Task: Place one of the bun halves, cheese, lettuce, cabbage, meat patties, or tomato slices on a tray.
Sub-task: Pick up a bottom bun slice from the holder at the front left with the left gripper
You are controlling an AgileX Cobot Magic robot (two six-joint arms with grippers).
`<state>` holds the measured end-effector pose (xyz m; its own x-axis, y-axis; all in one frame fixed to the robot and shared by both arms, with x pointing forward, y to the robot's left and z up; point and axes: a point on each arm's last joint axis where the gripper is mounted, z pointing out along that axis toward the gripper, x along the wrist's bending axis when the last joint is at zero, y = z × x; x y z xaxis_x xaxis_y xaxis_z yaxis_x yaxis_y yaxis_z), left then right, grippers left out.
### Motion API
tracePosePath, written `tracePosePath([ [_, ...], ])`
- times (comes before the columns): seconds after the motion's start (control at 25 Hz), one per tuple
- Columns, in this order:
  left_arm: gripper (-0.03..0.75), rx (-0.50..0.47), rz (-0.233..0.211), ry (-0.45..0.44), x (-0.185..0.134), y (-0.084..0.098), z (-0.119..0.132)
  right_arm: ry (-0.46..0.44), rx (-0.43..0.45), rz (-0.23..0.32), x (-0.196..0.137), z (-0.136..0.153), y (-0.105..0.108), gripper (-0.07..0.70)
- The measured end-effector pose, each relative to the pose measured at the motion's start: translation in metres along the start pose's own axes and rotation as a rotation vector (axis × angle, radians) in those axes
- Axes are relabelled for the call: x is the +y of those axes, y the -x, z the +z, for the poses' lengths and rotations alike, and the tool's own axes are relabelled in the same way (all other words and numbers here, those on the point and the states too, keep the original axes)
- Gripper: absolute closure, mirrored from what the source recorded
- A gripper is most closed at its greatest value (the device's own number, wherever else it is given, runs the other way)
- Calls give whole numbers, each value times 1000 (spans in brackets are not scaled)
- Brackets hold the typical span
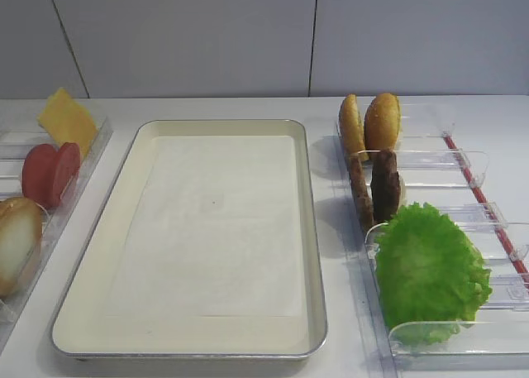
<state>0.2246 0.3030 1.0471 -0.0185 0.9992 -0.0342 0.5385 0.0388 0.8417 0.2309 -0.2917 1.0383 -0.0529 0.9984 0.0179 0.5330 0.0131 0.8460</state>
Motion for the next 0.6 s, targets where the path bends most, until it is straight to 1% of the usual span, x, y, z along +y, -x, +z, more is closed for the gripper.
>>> tracePosePath([
  [0.08, 295, -46, -19, -25, 9, 5, -1, 0, 0, 0, 0, 0, 0, 188],
  [0.2, 295, -68, -31, -116, 24, 8, 9, 0, 0, 0, 0, 0, 0, 188],
  [0.28, 295, -66, -18, -191, 33, 9, 19, 0, 0, 0, 0, 0, 0, 188],
  [0.4, 295, -65, -20, -294, 43, 10, 37, 0, 0, 0, 0, 0, 0, 188],
  [0.44, 295, -61, -21, -340, 49, 11, 49, 0, 0, 0, 0, 0, 0, 188],
  [0.48, 295, -62, -18, -354, 51, 11, 55, 0, 0, 0, 0, 0, 0, 188],
  [0.52, 295, -62, -18, -354, 51, 11, 55, 0, 0, 0, 0, 0, 0, 188],
  [0.6, 295, -66, -9, -356, 58, 11, 64, 0, 0, 0, 0, 0, 0, 188],
])
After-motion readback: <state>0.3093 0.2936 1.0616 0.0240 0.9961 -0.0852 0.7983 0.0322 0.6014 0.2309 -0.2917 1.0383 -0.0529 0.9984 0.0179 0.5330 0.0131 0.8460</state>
